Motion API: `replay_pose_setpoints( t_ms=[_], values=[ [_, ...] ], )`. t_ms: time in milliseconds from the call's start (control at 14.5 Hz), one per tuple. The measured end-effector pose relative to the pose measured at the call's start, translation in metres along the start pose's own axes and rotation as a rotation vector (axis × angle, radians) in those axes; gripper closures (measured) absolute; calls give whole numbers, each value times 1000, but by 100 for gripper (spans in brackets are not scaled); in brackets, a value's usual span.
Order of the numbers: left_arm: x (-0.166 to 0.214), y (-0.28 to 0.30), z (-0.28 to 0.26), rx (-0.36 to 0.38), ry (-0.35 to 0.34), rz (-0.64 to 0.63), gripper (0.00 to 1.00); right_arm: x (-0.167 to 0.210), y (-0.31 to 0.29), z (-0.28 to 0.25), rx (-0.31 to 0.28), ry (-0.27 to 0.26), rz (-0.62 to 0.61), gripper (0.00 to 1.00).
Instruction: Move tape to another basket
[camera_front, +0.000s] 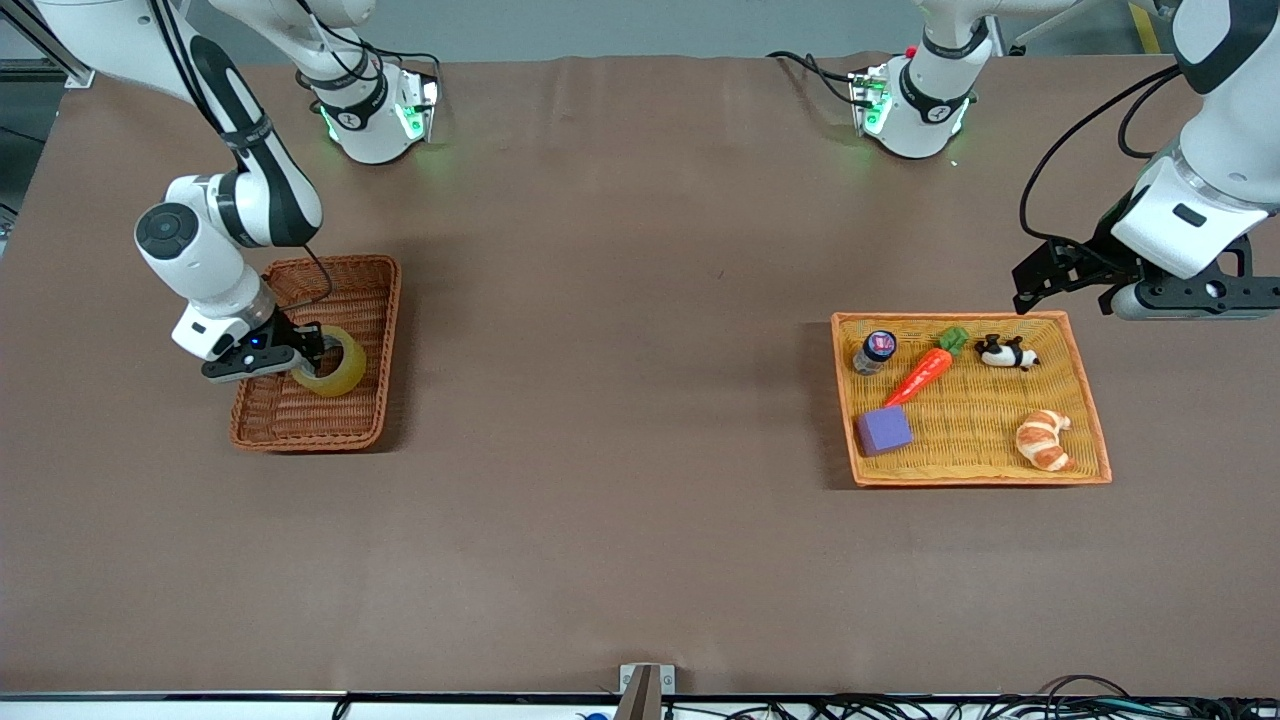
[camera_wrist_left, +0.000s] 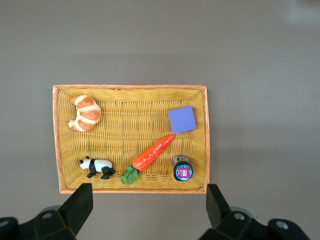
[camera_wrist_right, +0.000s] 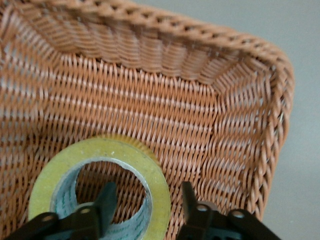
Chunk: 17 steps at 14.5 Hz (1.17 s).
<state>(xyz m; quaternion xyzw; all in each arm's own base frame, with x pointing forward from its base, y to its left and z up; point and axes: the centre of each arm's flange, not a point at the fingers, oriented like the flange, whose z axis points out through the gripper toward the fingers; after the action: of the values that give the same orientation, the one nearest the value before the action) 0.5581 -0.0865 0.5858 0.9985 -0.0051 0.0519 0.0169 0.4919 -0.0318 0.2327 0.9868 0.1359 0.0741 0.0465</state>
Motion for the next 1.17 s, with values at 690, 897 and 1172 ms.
replay_pose_setpoints(
  t_ms=[690, 897, 1172],
  values=[
    [0, 0, -1, 0, 2, 1, 0, 115, 2, -221, -36, -87, 265, 0],
    [0, 0, -2, -1, 3, 1, 0, 130, 8, -300, 30, -124, 317, 0],
    [1, -2, -3, 0, 7, -4, 0, 125, 10, -369, 85, -188, 337, 0]
  ],
)
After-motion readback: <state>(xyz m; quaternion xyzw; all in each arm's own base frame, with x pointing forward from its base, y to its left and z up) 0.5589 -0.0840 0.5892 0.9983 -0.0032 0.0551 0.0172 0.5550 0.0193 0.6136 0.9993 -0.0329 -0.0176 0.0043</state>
